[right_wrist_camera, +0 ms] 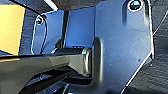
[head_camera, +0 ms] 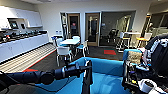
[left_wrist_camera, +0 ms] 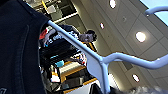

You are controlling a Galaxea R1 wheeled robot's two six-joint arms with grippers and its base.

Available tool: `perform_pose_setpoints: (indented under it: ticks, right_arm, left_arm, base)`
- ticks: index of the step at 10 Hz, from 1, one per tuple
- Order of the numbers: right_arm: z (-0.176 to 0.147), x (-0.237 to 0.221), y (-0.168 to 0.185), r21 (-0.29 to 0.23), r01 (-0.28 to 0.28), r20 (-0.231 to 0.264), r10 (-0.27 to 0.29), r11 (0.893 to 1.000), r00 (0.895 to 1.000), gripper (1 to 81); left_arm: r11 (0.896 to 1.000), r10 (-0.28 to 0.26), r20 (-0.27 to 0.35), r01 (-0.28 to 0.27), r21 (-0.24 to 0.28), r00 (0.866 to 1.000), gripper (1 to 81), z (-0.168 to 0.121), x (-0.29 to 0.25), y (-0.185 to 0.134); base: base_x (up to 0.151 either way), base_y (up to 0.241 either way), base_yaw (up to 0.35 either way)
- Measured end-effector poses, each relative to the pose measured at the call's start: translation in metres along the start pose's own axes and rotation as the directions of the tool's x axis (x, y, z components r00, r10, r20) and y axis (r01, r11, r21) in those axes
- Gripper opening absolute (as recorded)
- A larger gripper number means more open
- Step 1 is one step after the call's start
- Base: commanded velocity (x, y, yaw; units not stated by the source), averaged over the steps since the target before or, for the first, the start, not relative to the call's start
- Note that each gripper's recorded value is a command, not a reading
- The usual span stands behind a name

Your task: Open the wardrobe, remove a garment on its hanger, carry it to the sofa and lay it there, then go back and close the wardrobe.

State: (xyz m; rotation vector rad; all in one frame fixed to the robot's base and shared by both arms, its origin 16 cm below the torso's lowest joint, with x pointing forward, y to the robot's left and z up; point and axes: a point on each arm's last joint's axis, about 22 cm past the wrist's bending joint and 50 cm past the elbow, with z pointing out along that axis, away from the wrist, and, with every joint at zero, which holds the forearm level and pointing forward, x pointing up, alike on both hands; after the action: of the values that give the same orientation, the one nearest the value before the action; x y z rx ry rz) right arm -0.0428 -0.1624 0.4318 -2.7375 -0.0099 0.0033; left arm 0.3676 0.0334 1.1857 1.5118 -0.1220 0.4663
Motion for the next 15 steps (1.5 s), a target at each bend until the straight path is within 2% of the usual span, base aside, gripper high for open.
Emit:
perform_pose_setpoints:
  ticks: [5, 8, 9, 12, 15]
  right_arm:
    - [0.0, -0.012, -0.001, 0.001, -0.002, 0.015, 0.002, 1.0, 1.0, 81.1]
    - [0.001, -0.001, -0.004, 0.006, 0.009, 0.001, -0.009, 1.0, 1.0, 81.1]
    - [0.001, -0.01, -0.005, 0.006, 0.003, 0.018, -0.003, 1.0, 1.0, 81.1]
    - [-0.002, -0.045, -0.006, 0.006, -0.031, 0.098, 0.03, 1.0, 0.995, 81.1]
    - [-0.001, -0.039, -0.005, 0.005, -0.031, 0.096, 0.031, 0.999, 0.995, 81.1]
  left_arm:
    - [1.0, 0.003, 0.009, -0.003, -0.005, 1.0, 1.0, 0.001, -0.005, 0.004]
    - [1.0, -0.001, 0.006, 0.001, -0.003, 1.0, 1.0, 0.001, -0.002, 0.0]
    - [1.0, -0.016, 0.006, 0.016, 0.0, 1.0, 1.0, 0.001, 0.0, -0.008]
    - [0.994, -0.105, 0.005, 0.105, 0.022, 0.994, 1.0, 0.004, 0.012, -0.054]
    - [0.994, -0.109, 0.001, 0.109, 0.027, 0.994, 1.0, 0.005, 0.016, -0.064]
  base:
    - [0.058, 0.0, 0.0]
    - [0.077, 0.0, 0.0]
    - [0.077, 0.0, 0.0]
    - [0.077, 0.0, 0.0]
    - [0.077, 0.0, 0.0]
